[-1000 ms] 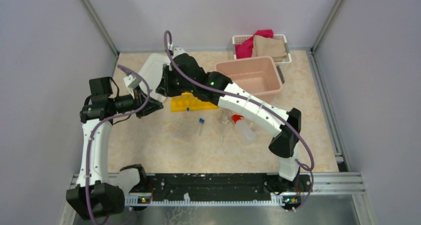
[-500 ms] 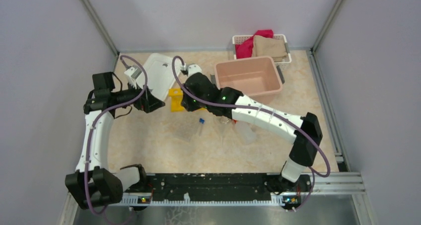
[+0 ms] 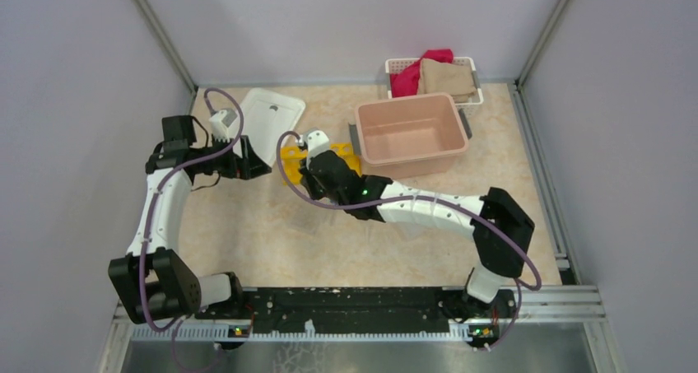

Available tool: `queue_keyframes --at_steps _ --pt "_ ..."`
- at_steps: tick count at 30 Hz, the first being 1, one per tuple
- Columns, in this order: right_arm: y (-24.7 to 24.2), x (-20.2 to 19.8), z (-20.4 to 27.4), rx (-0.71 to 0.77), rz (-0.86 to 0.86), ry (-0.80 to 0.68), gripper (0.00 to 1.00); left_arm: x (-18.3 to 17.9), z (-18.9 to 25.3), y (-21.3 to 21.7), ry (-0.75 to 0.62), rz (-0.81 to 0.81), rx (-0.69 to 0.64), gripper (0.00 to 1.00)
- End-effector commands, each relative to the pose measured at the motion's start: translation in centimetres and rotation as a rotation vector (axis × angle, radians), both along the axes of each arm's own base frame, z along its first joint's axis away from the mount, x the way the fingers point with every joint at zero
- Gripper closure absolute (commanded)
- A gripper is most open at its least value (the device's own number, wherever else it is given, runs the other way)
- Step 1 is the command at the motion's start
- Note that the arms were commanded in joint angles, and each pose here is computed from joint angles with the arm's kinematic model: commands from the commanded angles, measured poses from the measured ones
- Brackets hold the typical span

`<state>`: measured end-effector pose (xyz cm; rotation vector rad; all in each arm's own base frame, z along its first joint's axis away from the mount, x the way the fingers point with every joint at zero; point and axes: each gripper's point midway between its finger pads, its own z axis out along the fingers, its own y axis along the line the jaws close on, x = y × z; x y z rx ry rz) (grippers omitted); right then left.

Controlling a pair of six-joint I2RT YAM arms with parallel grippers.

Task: Organize the chemistry lab equipment

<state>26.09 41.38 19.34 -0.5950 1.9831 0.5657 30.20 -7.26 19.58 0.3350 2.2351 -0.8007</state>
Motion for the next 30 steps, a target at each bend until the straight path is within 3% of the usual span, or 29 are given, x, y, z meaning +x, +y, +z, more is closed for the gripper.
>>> queue_keyframes --at_steps 1,30 --pt "2.8 1.6 2.1 0.091 0.0 -0.106 1.0 0.5 0.8 0.6 -0.013 0.029 0.011 0.01" --pt "3.0 2.1 -6.2 -0.021 -0.001 -0.092 1.0 1.4 0.8 0.9 0.004 0.037 -0.027 0.01"
